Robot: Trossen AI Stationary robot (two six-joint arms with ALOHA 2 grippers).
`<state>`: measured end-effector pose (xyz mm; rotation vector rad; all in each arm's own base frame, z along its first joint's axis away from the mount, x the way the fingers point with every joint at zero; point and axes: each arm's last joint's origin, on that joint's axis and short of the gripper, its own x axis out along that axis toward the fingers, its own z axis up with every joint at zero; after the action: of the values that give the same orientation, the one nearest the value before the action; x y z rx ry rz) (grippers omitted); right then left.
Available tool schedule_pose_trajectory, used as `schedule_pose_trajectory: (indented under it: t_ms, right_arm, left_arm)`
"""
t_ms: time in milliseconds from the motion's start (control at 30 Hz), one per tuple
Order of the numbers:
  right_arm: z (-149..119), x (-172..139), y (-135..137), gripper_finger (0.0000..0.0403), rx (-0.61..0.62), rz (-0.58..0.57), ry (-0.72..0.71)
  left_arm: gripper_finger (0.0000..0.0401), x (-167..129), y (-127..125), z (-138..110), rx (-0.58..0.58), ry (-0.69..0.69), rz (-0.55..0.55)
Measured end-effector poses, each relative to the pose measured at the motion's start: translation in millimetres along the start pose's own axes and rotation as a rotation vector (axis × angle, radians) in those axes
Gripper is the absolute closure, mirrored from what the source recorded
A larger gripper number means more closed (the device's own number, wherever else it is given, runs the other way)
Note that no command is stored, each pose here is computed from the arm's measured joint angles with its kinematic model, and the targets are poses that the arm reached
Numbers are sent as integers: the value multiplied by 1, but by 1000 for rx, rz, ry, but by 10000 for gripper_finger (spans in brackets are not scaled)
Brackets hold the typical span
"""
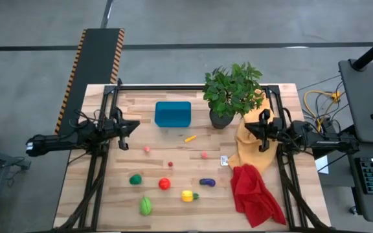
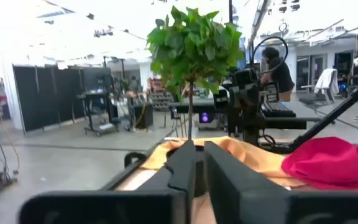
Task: Pick and placing Produce into tupperware
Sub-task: Put the right peach into the bin
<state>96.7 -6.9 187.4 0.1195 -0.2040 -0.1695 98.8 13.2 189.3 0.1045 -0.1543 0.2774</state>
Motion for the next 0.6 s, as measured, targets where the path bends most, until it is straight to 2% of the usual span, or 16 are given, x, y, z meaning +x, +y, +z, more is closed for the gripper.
schedule_pose_trajectory:
  t_ms: [233, 367, 467, 600]
  right_arm:
    - [-15, 8, 3, 254, 63, 28, 161]
    - [-20, 15, 4, 202, 97, 24, 195]
    - [-17, 21, 7, 184, 102, 69, 161]
    - [-7, 29, 14, 185, 58, 142, 141]
  left_arm:
    - [268, 2, -1, -1, 57, 14, -3]
    - [228, 3, 0, 3, 47, -26, 2]
    - [215, 4, 0, 7, 38, -68, 8]
    - [214, 5, 0, 11, 33, -102, 13]
